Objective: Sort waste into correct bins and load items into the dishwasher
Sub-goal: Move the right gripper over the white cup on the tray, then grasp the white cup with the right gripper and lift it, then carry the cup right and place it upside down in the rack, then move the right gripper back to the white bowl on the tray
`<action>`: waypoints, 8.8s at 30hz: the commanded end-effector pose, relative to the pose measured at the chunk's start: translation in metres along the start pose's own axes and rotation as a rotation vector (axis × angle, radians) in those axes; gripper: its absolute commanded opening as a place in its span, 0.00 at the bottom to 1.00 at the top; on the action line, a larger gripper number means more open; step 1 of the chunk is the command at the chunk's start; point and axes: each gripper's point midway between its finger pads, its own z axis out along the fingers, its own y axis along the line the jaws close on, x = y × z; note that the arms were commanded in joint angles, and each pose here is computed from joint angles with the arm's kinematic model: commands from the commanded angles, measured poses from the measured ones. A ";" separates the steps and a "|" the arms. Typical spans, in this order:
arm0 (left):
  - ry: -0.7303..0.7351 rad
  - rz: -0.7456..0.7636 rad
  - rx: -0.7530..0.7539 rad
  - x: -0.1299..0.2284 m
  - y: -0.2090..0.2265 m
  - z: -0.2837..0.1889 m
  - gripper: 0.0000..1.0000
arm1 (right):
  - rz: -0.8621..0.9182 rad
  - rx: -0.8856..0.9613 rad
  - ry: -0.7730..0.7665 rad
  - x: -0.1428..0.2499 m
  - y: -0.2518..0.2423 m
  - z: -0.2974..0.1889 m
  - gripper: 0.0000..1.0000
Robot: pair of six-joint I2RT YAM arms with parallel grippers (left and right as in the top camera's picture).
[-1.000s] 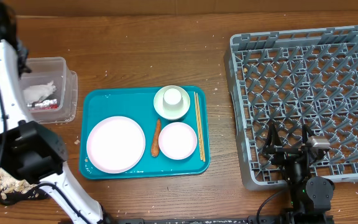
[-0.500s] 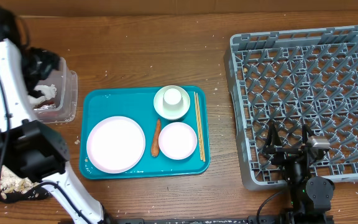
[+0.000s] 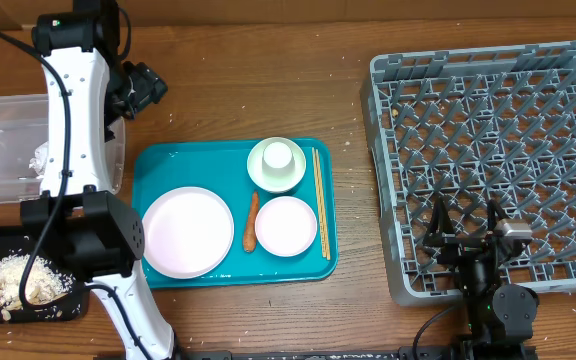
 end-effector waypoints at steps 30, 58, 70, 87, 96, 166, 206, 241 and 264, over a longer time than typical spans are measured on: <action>-0.027 0.025 0.054 -0.002 -0.013 -0.006 1.00 | 0.043 -0.537 -0.392 -0.223 0.121 -0.053 1.00; -0.019 -0.162 -0.007 -0.046 0.067 0.000 1.00 | 0.138 -0.746 1.032 -0.098 0.272 0.125 1.00; -0.021 -0.165 -0.005 -0.047 0.067 0.000 1.00 | -0.269 -0.252 0.911 -0.036 0.279 0.151 1.00; -0.023 -0.165 -0.002 -0.048 0.067 0.000 1.00 | -0.238 -0.270 0.978 0.028 0.315 0.162 0.98; -0.023 -0.165 -0.002 -0.048 0.067 0.000 1.00 | -0.292 -0.152 1.192 0.103 0.289 0.151 0.98; -0.023 -0.165 -0.002 -0.048 0.067 0.000 1.00 | 0.066 0.308 0.882 -0.089 0.073 0.268 0.51; -0.023 -0.165 -0.002 -0.048 0.067 0.000 1.00 | 0.478 -0.089 1.176 -0.090 0.065 0.222 0.94; -0.023 -0.165 -0.002 -0.048 0.067 0.000 1.00 | -0.354 -0.233 1.580 0.208 0.321 0.125 0.65; -0.023 -0.165 -0.002 -0.048 0.067 0.000 1.00 | -0.403 -0.171 1.566 0.222 0.313 0.125 0.22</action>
